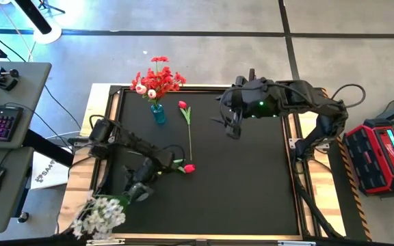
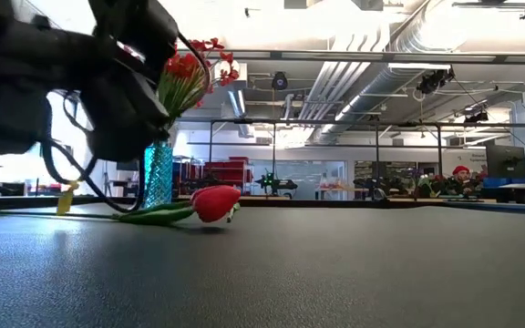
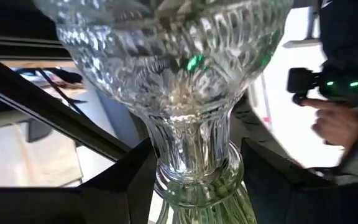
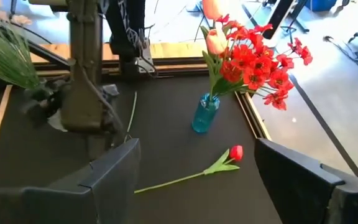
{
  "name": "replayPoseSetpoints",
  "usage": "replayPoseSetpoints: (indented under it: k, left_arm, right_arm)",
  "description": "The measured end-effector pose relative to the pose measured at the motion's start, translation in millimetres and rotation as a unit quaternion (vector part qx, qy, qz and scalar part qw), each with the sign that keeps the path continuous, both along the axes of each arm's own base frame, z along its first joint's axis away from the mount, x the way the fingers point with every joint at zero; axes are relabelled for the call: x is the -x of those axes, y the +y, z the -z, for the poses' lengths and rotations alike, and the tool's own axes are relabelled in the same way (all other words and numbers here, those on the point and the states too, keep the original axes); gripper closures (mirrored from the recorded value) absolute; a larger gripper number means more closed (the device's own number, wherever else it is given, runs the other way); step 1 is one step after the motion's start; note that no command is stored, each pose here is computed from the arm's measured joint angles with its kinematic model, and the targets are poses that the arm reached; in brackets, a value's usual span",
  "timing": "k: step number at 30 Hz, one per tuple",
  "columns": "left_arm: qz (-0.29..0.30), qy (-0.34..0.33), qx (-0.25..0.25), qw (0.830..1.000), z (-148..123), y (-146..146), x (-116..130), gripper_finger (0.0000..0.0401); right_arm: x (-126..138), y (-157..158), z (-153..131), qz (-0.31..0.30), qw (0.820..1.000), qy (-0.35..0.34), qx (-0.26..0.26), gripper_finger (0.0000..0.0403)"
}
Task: Sort flowers into vase by color
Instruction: Adjust the transparent vase
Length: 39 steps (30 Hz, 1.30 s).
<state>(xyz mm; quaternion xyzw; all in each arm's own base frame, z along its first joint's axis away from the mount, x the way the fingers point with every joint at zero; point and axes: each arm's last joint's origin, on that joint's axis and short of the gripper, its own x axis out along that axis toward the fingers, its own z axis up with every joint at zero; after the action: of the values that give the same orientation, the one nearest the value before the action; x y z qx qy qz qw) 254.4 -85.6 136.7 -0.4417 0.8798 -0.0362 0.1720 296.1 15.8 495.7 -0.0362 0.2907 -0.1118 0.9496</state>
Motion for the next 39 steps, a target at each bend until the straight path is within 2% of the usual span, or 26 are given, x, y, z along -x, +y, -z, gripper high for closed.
replayPoseSetpoints:
  k: [10,15,19,22,25,28,31,34,39]
  left_arm:
    - [-0.051,-0.027,0.001,0.998,-10.7,25.5,-6.2,0.0217]
    - [-0.067,-0.035,0.007,0.997,-11.0,34.5,-8.1,0.0217]
    - [-0.071,-0.038,0.008,0.997,-10.8,36.4,-8.7,0.0217]
    - [-0.075,-0.039,0.009,0.996,-10.6,38.0,-9.2,0.0217]
    - [-0.084,-0.044,0.013,0.995,-9.8,39.2,-10.6,0.0217]
    - [-0.087,-0.044,0.015,0.995,-9.8,39.2,-10.8,0.0217]
    - [-0.087,-0.045,0.016,0.995,-9.7,39.2,-11.0,0.0217]
    - [-0.092,-0.054,0.016,0.994,-8.0,39.5,-12.8,0.0213]
    - [-0.099,-0.055,0.018,0.993,-7.3,39.3,-14.0,0.0206]
  right_arm:
    - [21.0,-3.9,4.3,0.021,0.998,0.062,-0.004,0.0098]
    - [5.8,12.8,31.8,0.023,0.997,0.072,-0.021,0.0098]
    - [-8.6,34.8,71.2,0.011,0.997,0.035,-0.062,0.0107]
    - [-19.3,58.0,105.1,-0.005,0.994,-0.033,-0.1,0.0122]
    - [-31.6,88.5,142.1,-0.038,0.983,-0.115,-0.138,0.0138]
    - [-44.8,115.4,187.4,-0.041,0.97,-0.18,-0.159,0.0152]
    - [-58.7,134.0,239.4,-0.032,0.966,-0.182,-0.179,0.0165]
    - [-78.7,148.0,275.0,-0.033,0.961,-0.194,-0.193,0.0178]
    - [-129.4,173.9,324.9,-0.059,0.973,-0.177,-0.137,0.0193]
